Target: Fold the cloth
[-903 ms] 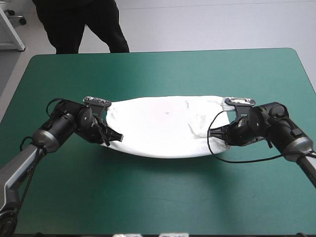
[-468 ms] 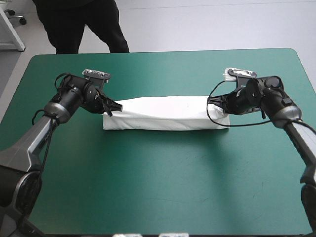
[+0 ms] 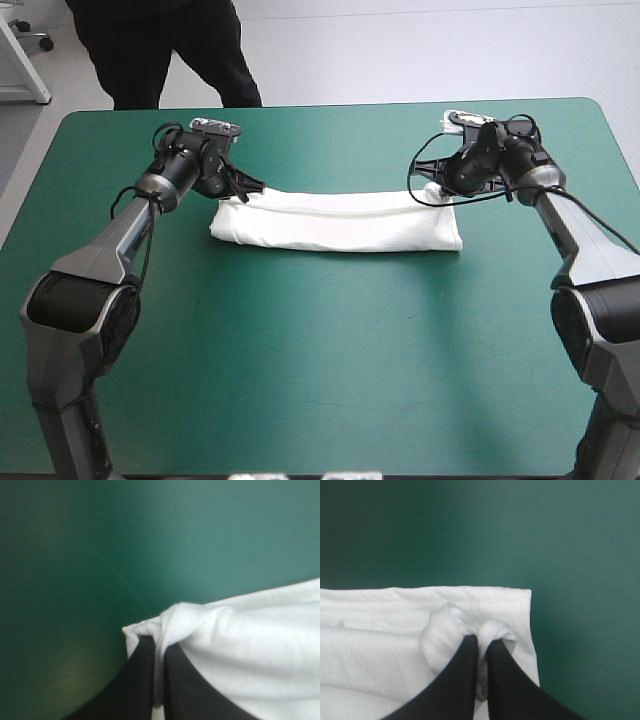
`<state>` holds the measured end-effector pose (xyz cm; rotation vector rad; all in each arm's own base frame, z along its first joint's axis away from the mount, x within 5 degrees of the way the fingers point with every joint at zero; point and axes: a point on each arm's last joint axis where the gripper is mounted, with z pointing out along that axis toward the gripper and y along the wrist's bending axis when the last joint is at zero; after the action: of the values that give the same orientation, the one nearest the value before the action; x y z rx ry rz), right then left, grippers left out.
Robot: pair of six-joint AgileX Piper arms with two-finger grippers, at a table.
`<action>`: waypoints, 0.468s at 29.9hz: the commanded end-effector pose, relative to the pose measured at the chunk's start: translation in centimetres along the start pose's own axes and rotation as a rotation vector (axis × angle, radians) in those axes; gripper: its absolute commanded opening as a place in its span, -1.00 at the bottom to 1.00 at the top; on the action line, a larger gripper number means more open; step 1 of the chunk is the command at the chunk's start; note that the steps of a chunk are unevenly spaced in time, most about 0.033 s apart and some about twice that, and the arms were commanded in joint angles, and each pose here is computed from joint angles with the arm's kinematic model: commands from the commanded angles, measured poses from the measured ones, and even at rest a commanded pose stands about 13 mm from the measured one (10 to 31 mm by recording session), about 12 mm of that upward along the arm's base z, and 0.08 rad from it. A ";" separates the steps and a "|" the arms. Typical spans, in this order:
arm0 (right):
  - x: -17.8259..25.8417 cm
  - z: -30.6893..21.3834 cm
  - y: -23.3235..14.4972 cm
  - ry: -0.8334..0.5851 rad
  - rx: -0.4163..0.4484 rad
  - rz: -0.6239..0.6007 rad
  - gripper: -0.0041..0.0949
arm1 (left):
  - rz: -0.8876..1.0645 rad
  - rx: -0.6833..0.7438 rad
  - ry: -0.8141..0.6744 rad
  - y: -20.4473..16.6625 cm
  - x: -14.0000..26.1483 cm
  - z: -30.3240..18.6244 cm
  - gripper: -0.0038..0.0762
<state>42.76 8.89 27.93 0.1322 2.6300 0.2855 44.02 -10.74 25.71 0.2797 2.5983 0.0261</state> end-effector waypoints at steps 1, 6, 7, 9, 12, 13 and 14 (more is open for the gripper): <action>-1.9 -2.1 0.3 -0.109 -0.022 -0.017 -0.95 | -0.034 0.015 -0.127 0.0 -1.7 -1.6 -0.92; -1.8 -0.8 0.2 -0.083 -0.009 -0.090 -0.61 | -0.049 0.025 -0.117 -0.2 -1.5 0.1 -0.50; -1.7 -0.8 0.2 -0.072 -0.012 -0.096 -0.44 | -0.054 0.036 -0.115 -0.3 -1.5 0.1 -0.30; -1.5 -0.8 0.2 -0.048 -0.009 -0.108 -0.08 | -0.050 0.046 -0.114 -0.4 -1.5 0.1 0.09; -1.4 -1.3 0.2 -0.025 -0.004 -0.110 0.17 | -0.042 0.045 -0.105 -0.3 -1.5 -0.8 0.53; -1.4 -1.7 0.2 -0.027 0.000 -0.117 0.17 | -0.036 0.036 -0.098 -0.2 -1.5 -1.2 0.59; -1.4 -2.2 0.2 -0.034 0.004 -0.121 0.17 | -0.033 0.029 -0.094 -0.1 -1.5 -1.9 0.59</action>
<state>43.85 9.08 25.92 -0.0013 2.7082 0.2345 45.19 -11.22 22.60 0.2575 2.6319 -0.0130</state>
